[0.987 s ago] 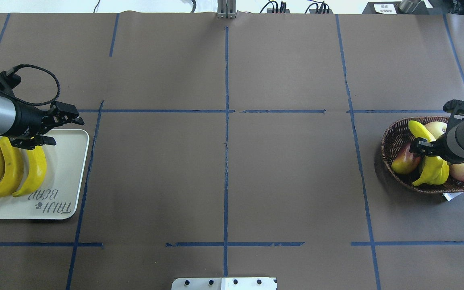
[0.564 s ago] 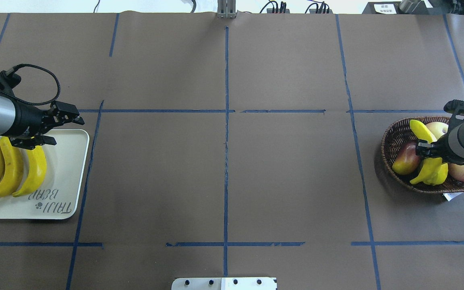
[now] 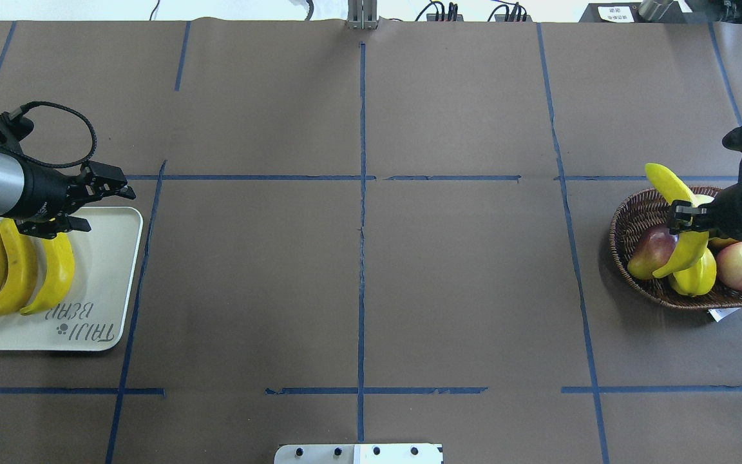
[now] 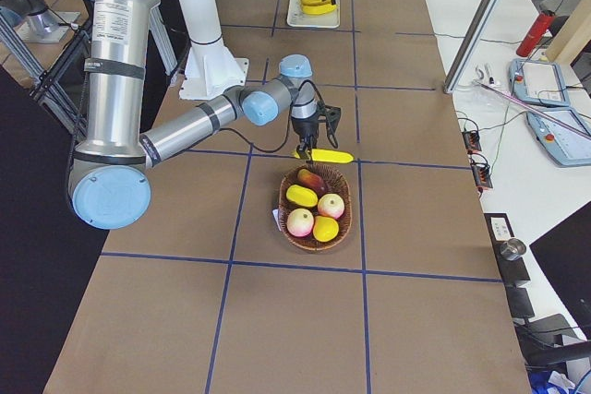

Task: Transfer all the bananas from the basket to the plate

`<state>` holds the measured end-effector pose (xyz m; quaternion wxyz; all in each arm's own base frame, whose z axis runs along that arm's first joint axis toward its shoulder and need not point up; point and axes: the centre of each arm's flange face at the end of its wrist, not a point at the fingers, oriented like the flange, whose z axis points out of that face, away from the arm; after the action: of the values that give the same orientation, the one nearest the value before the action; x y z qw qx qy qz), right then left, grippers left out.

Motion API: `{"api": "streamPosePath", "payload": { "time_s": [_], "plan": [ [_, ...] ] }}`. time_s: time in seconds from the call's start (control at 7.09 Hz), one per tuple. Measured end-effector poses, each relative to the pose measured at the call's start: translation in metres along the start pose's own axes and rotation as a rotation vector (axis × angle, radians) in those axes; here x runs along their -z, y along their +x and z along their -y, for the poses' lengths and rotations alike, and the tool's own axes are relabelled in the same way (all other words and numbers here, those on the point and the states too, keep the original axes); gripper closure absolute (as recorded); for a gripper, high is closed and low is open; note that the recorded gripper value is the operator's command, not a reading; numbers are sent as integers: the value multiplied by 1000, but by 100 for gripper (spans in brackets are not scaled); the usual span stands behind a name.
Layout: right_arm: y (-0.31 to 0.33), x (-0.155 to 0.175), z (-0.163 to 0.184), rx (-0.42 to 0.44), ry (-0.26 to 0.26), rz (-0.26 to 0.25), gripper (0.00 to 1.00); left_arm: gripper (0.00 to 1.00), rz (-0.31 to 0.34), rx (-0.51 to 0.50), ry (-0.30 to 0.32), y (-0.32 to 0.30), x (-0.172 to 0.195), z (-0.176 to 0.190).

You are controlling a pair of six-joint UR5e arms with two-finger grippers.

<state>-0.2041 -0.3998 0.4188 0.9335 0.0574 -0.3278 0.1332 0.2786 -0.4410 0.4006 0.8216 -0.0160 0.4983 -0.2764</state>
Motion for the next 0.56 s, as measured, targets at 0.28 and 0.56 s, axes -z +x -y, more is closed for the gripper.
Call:
{"api": "streamPosePath", "payload": {
  "time_s": [0.28,0.56],
  "plan": [
    [-57,40,8,111,-6,145,100,0,-43,-27,-26,32,-2,-14],
    [-127,73,-3,213,-33,294,100,0,-121,-24,-84,94,-5,-49]
  ]
}}
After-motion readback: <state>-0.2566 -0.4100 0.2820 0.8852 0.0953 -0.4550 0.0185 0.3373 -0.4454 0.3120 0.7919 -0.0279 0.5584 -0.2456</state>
